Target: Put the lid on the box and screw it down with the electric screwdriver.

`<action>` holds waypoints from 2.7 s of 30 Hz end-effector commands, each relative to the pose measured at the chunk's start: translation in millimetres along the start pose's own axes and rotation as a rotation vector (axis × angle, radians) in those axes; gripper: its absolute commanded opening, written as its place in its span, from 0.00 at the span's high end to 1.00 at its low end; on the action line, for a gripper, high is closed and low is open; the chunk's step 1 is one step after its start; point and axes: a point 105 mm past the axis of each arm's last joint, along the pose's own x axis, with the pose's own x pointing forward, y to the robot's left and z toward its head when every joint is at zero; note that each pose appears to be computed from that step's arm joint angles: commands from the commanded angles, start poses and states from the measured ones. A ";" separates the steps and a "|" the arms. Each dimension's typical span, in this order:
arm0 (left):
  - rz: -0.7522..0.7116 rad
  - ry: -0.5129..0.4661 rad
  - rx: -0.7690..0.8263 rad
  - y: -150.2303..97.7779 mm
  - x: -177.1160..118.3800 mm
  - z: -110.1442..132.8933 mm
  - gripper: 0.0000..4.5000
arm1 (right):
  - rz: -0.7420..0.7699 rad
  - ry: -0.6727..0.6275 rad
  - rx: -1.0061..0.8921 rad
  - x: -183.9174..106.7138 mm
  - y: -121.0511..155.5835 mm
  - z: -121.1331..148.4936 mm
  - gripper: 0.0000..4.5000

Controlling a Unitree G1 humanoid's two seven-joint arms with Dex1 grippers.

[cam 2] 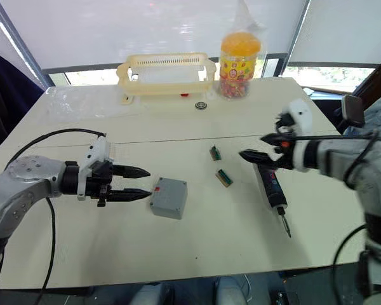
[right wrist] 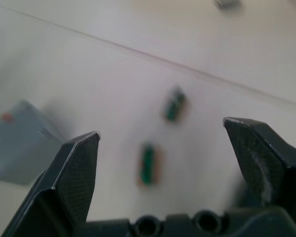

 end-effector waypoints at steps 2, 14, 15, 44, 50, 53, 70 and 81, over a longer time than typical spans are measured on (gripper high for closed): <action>-0.098 -0.008 0.064 -13.9 10.4 8.4 0.01 | -0.038 0.252 0.141 -27.0 -14.5 -27.9 0.00; -0.138 0.022 0.138 -26.3 25.8 -0.3 0.01 | 0.011 0.486 0.353 -18.7 -21.9 -73.6 0.00; -0.135 0.021 0.135 -26.5 26.5 -0.6 0.01 | 0.009 0.493 0.361 -17.0 -23.0 -75.5 0.00; 0.121 0.000 0.040 20.5 16.1 -20.6 0.00 | -0.043 0.027 0.242 28.1 -46.9 0.0 0.62; 0.104 -0.053 0.010 27.9 11.0 -12.8 0.06 | 0.169 -0.480 0.062 -1.8 3.3 65.0 0.62; 0.084 -0.067 -0.005 26.5 8.6 -10.6 0.29 | 0.158 -0.722 -0.001 -0.5 29.6 76.9 0.62; 0.042 0.018 0.036 13.6 31.3 -37.9 0.92 | 0.185 -0.979 0.064 74.2 134.9 46.9 0.62; 0.036 0.043 0.036 16.2 45.0 -60.0 0.92 | 0.186 -0.929 0.026 83.9 139.9 33.1 0.62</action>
